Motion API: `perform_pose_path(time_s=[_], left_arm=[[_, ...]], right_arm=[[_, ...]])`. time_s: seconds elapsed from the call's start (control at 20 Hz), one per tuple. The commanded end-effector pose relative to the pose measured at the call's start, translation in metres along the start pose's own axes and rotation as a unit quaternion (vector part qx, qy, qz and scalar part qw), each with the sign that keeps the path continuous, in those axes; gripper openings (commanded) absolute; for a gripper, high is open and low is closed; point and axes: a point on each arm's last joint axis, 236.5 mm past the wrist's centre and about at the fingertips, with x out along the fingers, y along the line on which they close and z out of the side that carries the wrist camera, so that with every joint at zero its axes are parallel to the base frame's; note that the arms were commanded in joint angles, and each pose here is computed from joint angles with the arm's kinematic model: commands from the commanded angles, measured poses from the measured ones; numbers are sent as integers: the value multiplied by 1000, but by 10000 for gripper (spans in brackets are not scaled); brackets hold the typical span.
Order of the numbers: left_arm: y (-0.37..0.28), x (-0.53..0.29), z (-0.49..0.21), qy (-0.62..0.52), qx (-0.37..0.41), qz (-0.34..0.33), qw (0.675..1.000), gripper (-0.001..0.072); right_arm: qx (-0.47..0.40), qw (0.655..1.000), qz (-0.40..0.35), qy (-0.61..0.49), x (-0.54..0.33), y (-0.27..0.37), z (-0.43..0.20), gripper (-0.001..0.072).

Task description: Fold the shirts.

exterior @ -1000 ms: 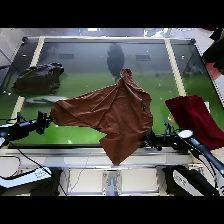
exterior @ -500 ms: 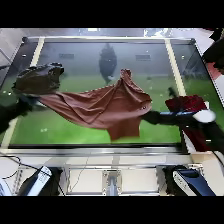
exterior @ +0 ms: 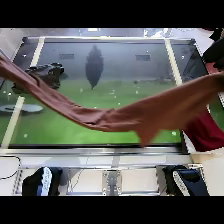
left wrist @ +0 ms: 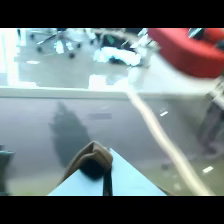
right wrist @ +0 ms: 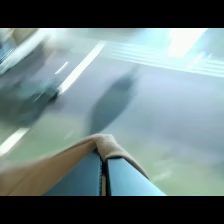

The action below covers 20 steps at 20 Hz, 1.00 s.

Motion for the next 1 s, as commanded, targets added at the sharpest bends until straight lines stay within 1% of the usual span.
perform_pose_path(time_s=[0.0, 0.05, 0.1, 0.2, 0.3, 0.4, 0.5, 0.65, 0.8, 0.95], left_arm=[[52, -102, 59, -21, 106, 218, 970, 7], [65, -134, 70, -31, 109, 253, 961, 6], [70, -153, 76, -38, 109, 259, 959, 6], [65, -160, 75, -36, 109, 221, 968, 7], [57, -137, 59, 6, 110, 180, 977, 7], [54, -96, 46, 56, 119, 165, 978, 7], [55, -39, 21, 125, 132, 162, 970, 7], [65, 51, -34, 245, 172, 167, 939, 7], [88, 157, -90, 310, 191, 177, 914, 7], [141, 246, -185, 391, 178, 197, 881, 7]], right_arm=[[-50, 990, -106, -83, -65, -22, 56, 5], [-56, 986, -125, -91, -71, -29, 63, 5], [-56, 984, -137, -95, -73, -34, 69, 5], [-55, 984, -141, -96, -68, -39, 76, 5], [-39, 986, -139, -80, -50, -47, 75, 5], [-25, 990, -135, -32, -17, -60, 61, 5], [-4, 991, -125, 52, 31, -78, 30, 5], [34, 980, -100, 168, 116, -106, -24, 5], [84, 953, -67, 285, 205, -132, -103, 5], [117, 919, -63, 372, 278, -164, -189, 6]])
